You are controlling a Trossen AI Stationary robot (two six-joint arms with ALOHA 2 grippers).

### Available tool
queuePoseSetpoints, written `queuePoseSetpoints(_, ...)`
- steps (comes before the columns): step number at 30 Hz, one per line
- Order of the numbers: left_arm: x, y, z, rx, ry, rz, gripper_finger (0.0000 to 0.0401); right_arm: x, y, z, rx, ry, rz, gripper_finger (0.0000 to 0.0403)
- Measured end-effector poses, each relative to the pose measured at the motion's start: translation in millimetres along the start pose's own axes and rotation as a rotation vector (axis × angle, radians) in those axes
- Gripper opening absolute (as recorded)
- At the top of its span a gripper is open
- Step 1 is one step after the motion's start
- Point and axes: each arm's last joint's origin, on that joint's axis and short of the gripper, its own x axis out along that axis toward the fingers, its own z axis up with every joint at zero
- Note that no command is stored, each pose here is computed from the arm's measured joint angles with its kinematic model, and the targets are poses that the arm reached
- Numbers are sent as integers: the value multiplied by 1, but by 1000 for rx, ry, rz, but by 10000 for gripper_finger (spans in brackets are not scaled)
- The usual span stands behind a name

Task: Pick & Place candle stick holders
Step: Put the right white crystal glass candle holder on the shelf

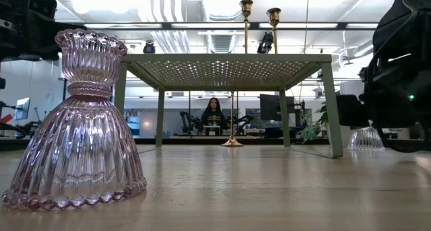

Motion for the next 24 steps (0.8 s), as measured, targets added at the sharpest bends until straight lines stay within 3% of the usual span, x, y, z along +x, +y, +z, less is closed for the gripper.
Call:
queuePoseSetpoints(9,0,0,0,0,0,0,177,0,0,1,-24,-26,15,113)
queuePoseSetpoints(18,0,0,0,0,0,0,177,-4,4,4,-51,-6,30,112)
queuePoseSetpoints(24,0,0,0,0,0,0,177,-25,4,36,-128,20,33,112)
